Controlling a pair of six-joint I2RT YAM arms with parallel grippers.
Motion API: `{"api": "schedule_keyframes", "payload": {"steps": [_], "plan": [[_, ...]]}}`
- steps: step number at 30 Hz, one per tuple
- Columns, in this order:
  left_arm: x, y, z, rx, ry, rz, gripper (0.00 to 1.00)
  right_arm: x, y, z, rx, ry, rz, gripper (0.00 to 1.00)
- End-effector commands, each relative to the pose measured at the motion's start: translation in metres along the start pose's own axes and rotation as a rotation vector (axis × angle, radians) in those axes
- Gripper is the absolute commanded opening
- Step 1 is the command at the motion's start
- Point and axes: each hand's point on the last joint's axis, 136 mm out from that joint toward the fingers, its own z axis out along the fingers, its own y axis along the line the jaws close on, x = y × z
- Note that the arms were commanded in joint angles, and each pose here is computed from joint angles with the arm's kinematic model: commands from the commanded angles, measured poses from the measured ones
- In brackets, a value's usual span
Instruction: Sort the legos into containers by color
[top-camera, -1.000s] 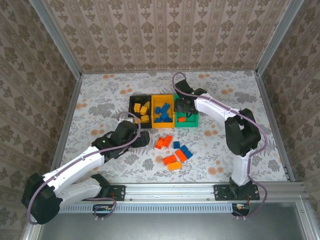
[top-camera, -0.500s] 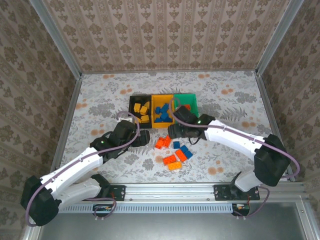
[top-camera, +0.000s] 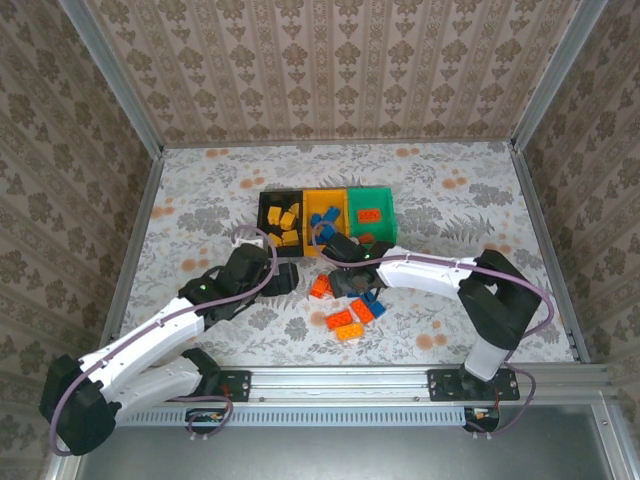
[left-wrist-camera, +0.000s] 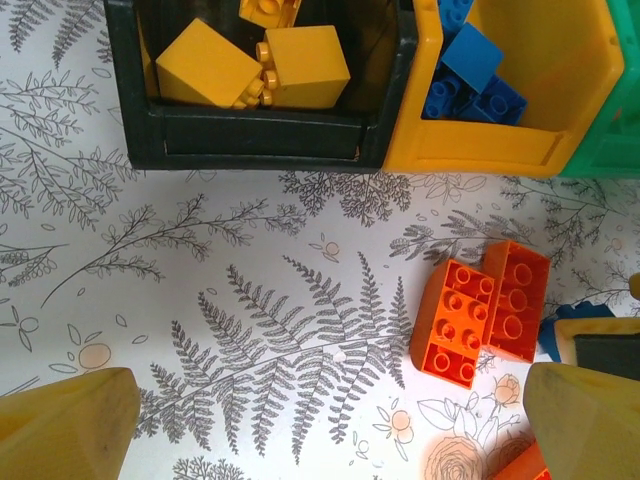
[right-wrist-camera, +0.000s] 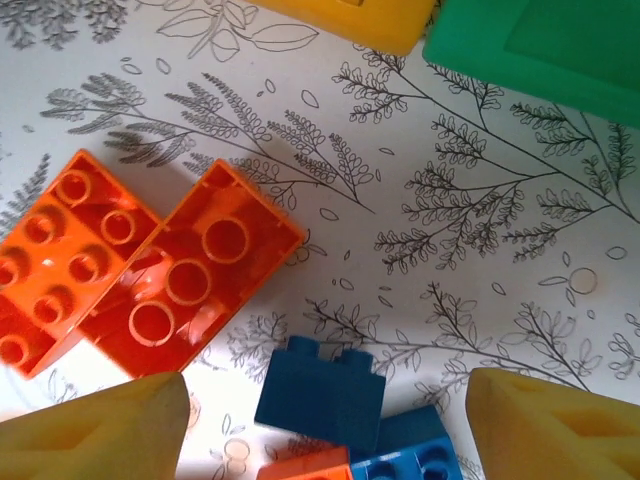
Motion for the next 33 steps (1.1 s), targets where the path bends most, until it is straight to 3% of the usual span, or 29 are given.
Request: {"api": "schedule_keyframes", "payload": {"steps": [1, 9, 14, 20, 24, 33], "plan": [[0.001, 0.002, -0.001, 0.001, -0.005, -0.015, 1.0, -0.003, 0.004, 0.009, 0.001, -0.015, 0.019, 0.71], [0.001, 0.003, 0.0, -0.003, -0.005, -0.019, 1.0, 0.013, -0.002, 0.024, 0.036, 0.04, 0.025, 0.57], [0.002, 0.004, 0.002, -0.004, -0.001, -0.023, 1.0, 0.024, -0.008, 0.026, 0.042, 0.058, 0.04, 0.56], [0.001, 0.003, 0.004, 0.0, 0.001, -0.023, 1.0, 0.019, -0.007, 0.017, 0.015, 0.015, 0.047, 0.45], [0.002, 0.001, 0.006, 0.005, 0.01, -0.024, 1.0, 0.006, -0.003, 0.0, -0.017, -0.036, 0.041, 0.37], [0.004, 0.001, 0.006, 0.01, 0.013, -0.026, 1.0, -0.047, 0.012, -0.073, -0.132, -0.203, 0.039, 0.32]]}}
